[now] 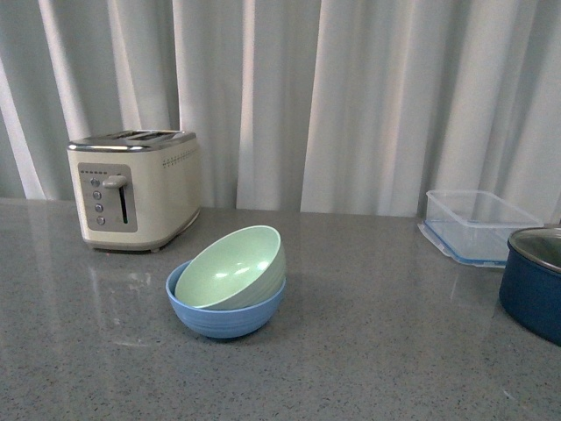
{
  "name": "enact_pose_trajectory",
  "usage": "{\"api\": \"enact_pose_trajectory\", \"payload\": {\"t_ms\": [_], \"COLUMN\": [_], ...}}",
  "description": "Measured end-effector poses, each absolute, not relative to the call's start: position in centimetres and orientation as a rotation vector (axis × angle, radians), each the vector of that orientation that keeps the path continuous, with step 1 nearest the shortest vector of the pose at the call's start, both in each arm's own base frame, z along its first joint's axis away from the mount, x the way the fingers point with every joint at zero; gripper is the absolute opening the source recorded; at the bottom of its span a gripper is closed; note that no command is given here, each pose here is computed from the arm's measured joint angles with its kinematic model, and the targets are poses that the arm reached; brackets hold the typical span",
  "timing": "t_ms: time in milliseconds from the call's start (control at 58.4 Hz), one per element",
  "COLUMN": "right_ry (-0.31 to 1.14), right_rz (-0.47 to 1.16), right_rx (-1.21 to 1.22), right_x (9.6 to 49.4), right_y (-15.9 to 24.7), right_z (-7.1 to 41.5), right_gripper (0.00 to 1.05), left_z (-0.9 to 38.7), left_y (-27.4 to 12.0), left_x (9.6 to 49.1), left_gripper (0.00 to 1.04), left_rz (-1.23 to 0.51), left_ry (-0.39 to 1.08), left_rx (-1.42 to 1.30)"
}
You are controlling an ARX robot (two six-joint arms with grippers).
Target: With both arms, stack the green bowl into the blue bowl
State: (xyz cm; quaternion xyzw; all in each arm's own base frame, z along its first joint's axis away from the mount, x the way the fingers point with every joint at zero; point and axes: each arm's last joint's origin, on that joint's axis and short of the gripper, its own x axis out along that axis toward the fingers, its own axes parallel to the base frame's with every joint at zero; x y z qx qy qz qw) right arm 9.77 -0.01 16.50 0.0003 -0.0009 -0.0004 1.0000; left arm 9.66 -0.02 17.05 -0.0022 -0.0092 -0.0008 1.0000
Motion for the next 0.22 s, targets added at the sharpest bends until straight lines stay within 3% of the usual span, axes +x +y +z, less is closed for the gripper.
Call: {"api": "enact_pose_trajectory", "payload": {"t_ms": [223], "right_ry": [-0.002], "right_rz": [-0.001], "right_rx": [0.001], "right_x": [9.77], "right_y": [-0.01], "right_z": [16.5], "right_gripper": [0.95], "left_z": [17.05], "left_y": [-0.02], "left_x": [9.66], "left_gripper": [0.98], "left_rz": [-0.002], "left_ry": [-0.018], "left_rx": [-0.004]}}
